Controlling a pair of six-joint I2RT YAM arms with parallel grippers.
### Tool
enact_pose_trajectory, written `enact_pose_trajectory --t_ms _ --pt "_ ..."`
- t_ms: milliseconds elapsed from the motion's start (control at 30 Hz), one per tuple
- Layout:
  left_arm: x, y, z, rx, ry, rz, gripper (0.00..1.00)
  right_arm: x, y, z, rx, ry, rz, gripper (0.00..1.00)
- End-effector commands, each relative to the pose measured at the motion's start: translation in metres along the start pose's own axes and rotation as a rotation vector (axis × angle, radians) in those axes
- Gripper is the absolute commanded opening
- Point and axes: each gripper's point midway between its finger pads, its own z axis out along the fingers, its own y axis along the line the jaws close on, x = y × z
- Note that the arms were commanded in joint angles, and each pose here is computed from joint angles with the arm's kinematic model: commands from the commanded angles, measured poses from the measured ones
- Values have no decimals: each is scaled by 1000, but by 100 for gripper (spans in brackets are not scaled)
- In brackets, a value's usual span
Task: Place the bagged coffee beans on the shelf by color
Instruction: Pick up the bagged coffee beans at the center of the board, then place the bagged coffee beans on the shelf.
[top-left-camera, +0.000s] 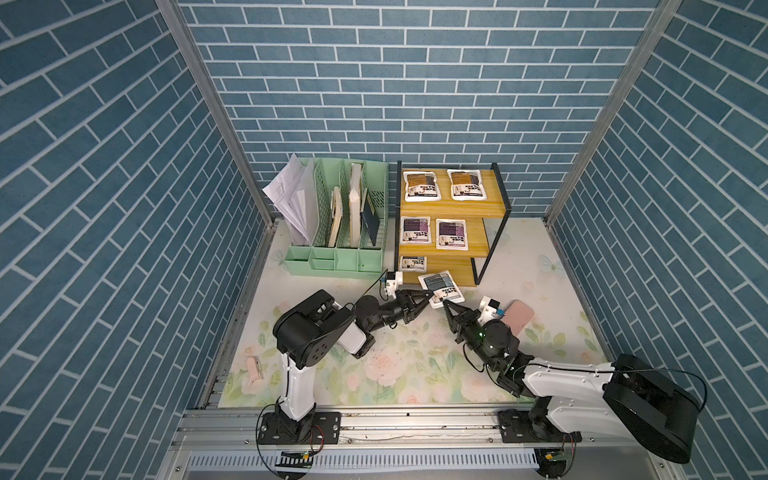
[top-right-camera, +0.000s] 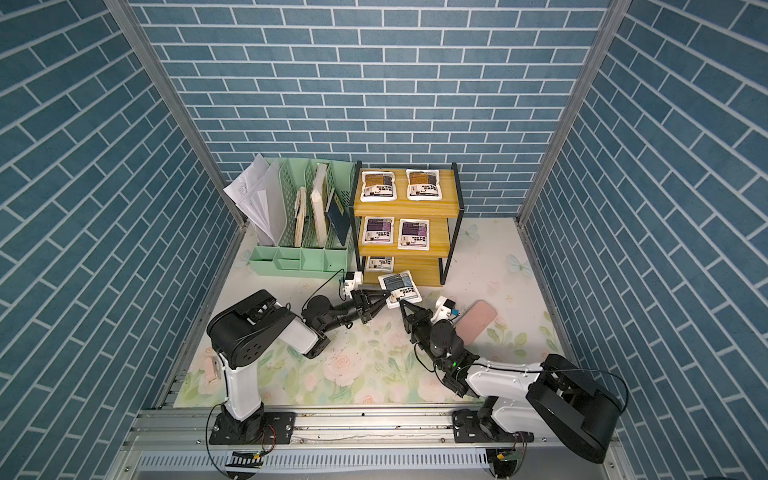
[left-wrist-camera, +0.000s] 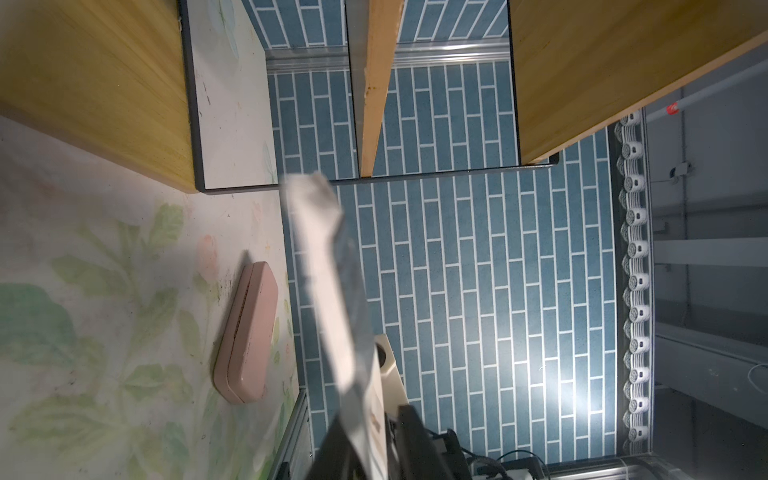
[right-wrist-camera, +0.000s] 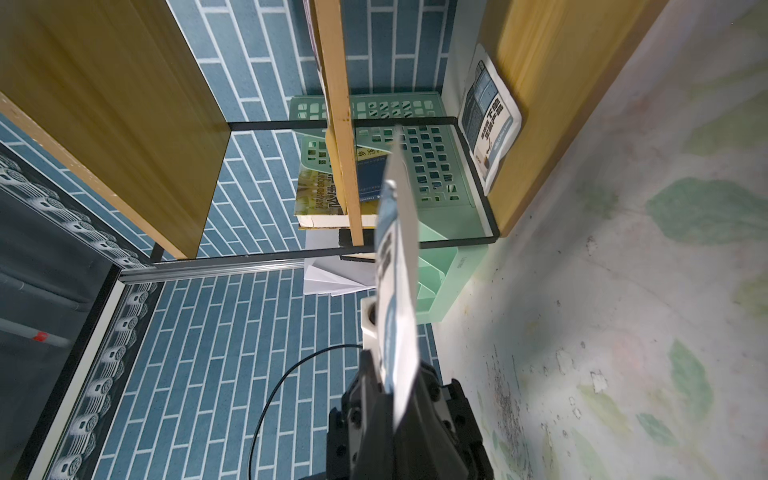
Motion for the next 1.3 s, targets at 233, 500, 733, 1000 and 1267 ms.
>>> enact_pose_trajectory --t_ms 233,500,733,1000,1267 --pt "7 -32 -43 -63 -47 198 58 -62 10 3 -94 -179 -157 0" --pt "-9 -51 -85 -226 -118 394 57 -63 54 48 -275 -154 -355 0" --pt "-29 -62 -119 -281 -178 454 57 -76 44 74 -241 -214 -363 0" --pt "-37 -65 -135 -339 -195 506 56 -89 -1 84 -138 -278 -308 0" --pt "-41 -60 -142 -367 -189 511 55 -100 -37 105 -46 -314 -297 0"
